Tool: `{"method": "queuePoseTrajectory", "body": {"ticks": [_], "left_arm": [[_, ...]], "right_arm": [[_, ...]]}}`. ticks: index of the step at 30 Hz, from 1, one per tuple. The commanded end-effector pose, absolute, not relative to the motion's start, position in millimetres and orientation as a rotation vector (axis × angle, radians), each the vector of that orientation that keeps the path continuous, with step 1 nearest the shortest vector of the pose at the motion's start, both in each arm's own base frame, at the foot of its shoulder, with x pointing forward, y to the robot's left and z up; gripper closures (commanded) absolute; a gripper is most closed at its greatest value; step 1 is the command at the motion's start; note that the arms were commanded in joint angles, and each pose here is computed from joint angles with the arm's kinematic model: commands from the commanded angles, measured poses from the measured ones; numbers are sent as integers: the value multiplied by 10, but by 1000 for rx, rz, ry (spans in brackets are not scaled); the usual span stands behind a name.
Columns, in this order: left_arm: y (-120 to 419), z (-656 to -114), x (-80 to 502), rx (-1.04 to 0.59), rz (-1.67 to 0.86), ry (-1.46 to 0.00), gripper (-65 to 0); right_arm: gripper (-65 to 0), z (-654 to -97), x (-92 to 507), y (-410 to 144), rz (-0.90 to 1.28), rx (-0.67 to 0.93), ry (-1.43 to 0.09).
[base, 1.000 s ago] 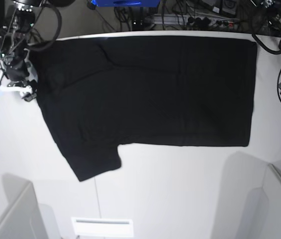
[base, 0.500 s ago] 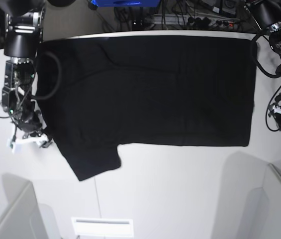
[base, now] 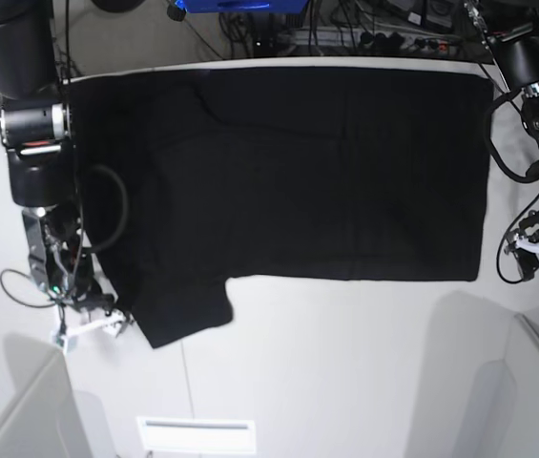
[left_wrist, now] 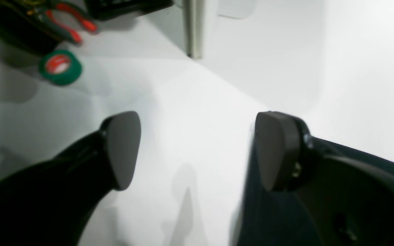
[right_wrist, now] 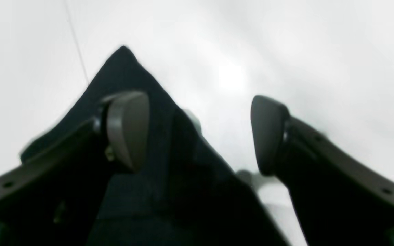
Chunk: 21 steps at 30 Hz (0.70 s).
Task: Fold the T-shirt properly
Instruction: 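Grasp the hem corners of the shirt with both grippers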
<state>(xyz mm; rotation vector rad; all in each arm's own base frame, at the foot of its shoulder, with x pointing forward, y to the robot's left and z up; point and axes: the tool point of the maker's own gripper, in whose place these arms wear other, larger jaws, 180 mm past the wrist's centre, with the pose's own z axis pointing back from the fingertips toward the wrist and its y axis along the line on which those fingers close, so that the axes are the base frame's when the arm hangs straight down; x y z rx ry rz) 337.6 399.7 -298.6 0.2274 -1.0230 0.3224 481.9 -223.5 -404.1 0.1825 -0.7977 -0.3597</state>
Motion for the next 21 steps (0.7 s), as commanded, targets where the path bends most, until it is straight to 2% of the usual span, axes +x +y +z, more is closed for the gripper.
{"method": "queuePoseTrajectory", "body": {"ticks": [1, 7, 21], "left_arm": [[4078, -2768, 3448, 256, 307, -1082, -502], [4171, -2957, 3404, 256, 330, -1028, -502], [4260, -3080, 3429, 246, 369, -995, -502]], "right_arm": [[-435, -3827, 5006, -2316, -347, 178, -860], [-389, -3970, 4985, -2217, -235, 165, -817], [-374, -4253, 4815, -1835, -203, 210, -756]]}}
